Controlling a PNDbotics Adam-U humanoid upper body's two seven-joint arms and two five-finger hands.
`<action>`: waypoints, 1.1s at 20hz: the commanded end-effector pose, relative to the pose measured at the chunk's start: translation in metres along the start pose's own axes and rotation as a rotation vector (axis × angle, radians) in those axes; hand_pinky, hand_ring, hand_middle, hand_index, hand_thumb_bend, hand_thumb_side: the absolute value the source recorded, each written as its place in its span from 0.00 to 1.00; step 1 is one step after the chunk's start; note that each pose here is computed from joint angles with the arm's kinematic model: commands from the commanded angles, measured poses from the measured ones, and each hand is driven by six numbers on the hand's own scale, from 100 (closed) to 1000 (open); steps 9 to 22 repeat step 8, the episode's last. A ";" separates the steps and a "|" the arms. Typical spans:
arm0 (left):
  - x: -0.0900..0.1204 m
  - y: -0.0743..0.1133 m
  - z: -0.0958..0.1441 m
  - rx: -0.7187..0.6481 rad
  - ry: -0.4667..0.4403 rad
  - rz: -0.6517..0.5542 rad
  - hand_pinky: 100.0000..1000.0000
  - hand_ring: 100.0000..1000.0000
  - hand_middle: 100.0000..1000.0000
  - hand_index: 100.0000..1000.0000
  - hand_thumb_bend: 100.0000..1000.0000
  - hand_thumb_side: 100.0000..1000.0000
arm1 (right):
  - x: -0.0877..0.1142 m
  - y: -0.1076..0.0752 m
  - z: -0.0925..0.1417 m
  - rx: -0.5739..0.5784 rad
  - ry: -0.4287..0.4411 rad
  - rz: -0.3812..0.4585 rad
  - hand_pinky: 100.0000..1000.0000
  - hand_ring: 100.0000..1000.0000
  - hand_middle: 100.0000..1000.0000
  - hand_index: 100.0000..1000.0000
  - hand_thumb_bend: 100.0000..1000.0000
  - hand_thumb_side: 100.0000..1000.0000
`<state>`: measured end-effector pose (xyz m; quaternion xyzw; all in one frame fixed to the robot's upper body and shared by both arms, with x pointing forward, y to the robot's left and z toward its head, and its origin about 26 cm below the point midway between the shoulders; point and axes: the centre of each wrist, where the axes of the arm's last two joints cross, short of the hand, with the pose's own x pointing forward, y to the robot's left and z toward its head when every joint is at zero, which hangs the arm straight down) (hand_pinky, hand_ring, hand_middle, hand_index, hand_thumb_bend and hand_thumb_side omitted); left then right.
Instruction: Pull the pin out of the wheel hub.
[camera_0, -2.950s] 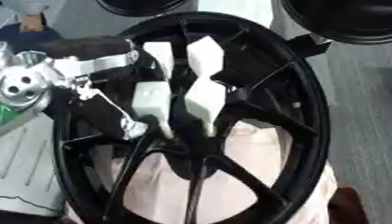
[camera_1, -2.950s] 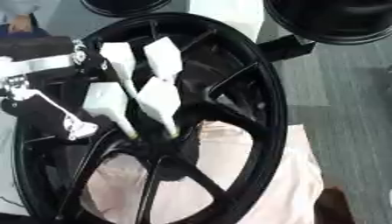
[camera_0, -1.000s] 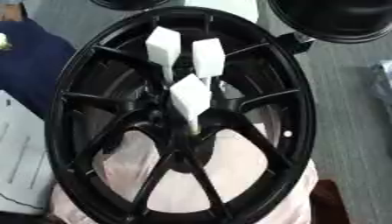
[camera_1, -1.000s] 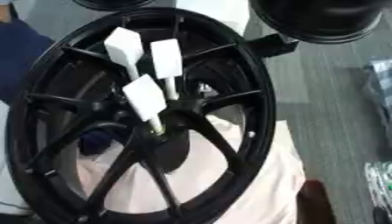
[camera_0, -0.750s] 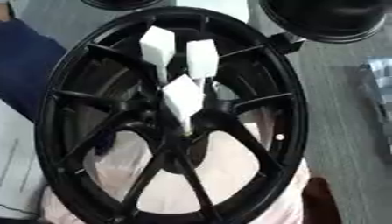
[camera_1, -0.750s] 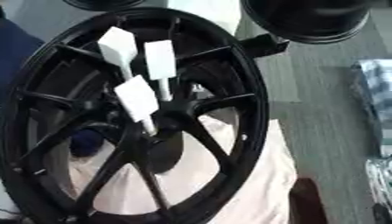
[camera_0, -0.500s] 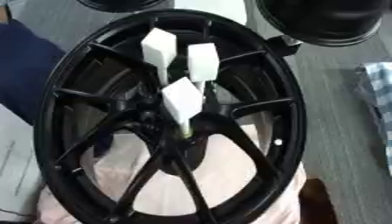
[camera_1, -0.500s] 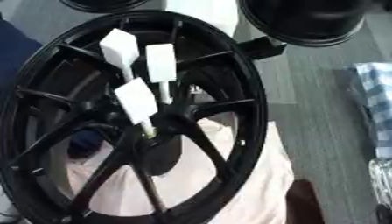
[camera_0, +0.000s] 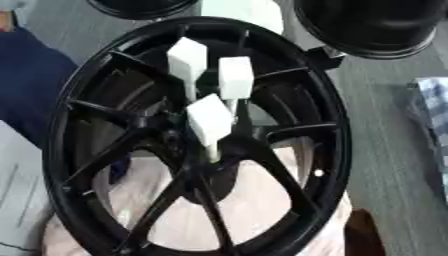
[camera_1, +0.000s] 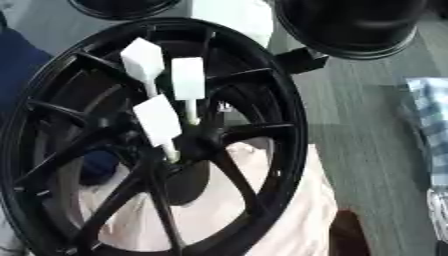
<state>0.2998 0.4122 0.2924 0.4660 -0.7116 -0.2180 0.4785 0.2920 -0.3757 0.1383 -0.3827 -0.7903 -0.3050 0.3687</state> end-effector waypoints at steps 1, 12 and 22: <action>0.020 0.005 -0.005 0.063 -0.122 0.081 0.58 0.55 0.56 0.74 0.00 0.72 | 0.012 0.005 -0.006 0.033 -0.044 -0.027 0.66 0.74 0.51 0.60 0.00 0.69; 0.094 -0.039 0.010 0.078 -0.365 0.430 0.58 0.55 0.56 0.74 0.00 0.76 | 0.017 0.014 -0.004 0.063 -0.042 -0.056 0.66 0.74 0.51 0.60 0.00 0.69; 0.094 -0.039 0.010 0.078 -0.365 0.430 0.58 0.55 0.56 0.74 0.00 0.76 | 0.017 0.014 -0.004 0.063 -0.042 -0.056 0.66 0.74 0.51 0.60 0.00 0.69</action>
